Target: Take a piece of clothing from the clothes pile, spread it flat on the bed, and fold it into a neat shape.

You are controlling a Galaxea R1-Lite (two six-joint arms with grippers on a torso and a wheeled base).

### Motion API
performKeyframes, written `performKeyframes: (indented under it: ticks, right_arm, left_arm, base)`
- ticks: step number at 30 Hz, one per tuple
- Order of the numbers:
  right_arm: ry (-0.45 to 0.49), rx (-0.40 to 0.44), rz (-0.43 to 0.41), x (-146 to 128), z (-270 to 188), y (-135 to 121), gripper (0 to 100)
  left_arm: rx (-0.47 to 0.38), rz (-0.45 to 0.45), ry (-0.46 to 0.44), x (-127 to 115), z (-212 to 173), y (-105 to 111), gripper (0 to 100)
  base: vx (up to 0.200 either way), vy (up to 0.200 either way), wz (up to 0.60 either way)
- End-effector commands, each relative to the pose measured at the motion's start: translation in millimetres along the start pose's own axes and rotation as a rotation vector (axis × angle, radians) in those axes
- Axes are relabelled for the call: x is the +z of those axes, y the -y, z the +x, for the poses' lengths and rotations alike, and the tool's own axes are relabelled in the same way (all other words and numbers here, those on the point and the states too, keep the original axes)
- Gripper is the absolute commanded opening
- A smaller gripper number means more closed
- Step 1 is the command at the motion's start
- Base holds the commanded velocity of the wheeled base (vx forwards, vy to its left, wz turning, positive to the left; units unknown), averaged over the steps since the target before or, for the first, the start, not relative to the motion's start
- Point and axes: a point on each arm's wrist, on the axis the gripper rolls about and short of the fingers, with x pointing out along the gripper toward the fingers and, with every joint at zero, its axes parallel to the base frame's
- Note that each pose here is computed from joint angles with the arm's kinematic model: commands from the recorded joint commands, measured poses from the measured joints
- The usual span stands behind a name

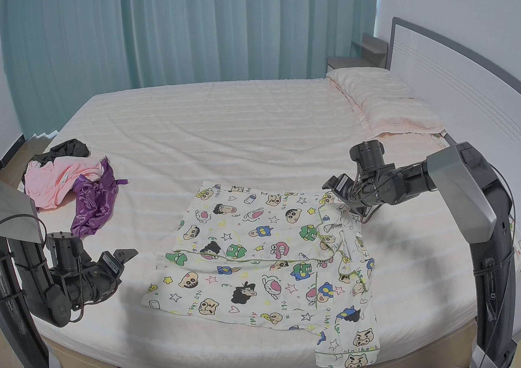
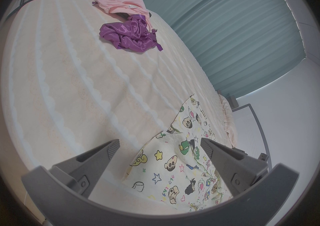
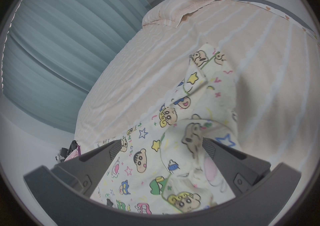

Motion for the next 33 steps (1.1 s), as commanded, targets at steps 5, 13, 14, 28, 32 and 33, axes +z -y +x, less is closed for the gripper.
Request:
performKeyframes:
  ticks: [5,13,14,28,32,33]
  right_arm:
    - [-0.095,-0.108,-0.026,19,-57,79,100]
    - [-0.149,-0.1,-0.109,-1,-41,120,100]
    - [-0.155,-0.09,-0.111,-2,-39,121,100]
    - [-0.251,0.067,-0.157,-5,-10,113,100]
    - [-0.224,0.031,-0.165,-6,1,113,100]
    - [-0.22,0.018,-0.166,-7,4,115,100]
  left_arm:
    - [0.002,-0.005,-0.003,-1,-1,-1,100]
    - [0.01,-0.038,-0.008,-3,-7,-1,100]
    - [0.006,-0.057,-0.005,-3,-9,-1,100]
    - [0.021,-0.154,0.026,12,-16,-16,100]
    - [0.038,-0.18,0.061,20,-19,-23,100]
    - [0.041,-0.182,0.065,21,-19,-24,100]
  base:
    - [0.0,0.0,0.0]
    - [0.0,0.0,0.0]
    - [0.0,0.0,0.0]
    - [0.0,0.0,0.0]
    - [0.0,0.0,0.0]
    - [0.0,0.0,0.0]
